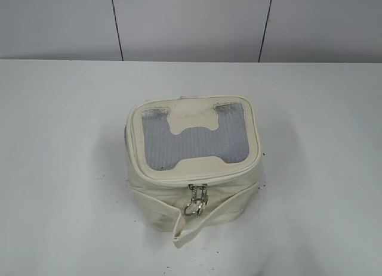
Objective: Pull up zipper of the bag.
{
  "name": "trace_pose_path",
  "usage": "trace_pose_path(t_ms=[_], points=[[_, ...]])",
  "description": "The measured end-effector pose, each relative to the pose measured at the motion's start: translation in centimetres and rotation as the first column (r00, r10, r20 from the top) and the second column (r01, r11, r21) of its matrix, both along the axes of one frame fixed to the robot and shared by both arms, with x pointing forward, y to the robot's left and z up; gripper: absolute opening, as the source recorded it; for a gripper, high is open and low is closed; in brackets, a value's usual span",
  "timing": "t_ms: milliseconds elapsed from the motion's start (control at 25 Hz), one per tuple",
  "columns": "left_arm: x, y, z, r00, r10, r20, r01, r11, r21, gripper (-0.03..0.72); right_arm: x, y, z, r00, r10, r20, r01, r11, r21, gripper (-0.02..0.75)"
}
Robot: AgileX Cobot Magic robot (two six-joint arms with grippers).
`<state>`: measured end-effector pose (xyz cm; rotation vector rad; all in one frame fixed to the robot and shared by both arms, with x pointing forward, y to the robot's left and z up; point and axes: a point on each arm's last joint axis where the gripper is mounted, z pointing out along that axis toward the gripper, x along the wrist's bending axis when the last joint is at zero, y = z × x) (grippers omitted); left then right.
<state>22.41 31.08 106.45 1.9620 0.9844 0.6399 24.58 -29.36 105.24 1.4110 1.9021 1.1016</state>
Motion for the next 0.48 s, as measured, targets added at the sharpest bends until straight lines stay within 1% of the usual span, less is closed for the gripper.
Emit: trace_pose_path(t_ms=[120, 240, 480], points=[[0.2, -0.1, -0.1, 1.0, 0.0, 0.008, 0.0, 1.0, -0.005, 0.318, 0.0, 0.0, 0.0, 1.0, 0.0, 0.001, 0.0, 1.0, 0.0, 0.553], [0.8, -0.5, -0.1, 0.998, 0.001, 0.059, 0.001, 0.999, -0.036, 0.318, 0.0, 0.0, 0.0, 1.0, 0.0, 0.003, 0.0, 1.0, 0.001, 0.553], [1.1, -0.7, -0.3, 0.998, 0.002, 0.068, 0.001, 0.999, -0.043, 0.318, 0.0, 0.0, 0.0, 1.0, 0.0, 0.003, 0.0, 1.0, 0.001, 0.553]])
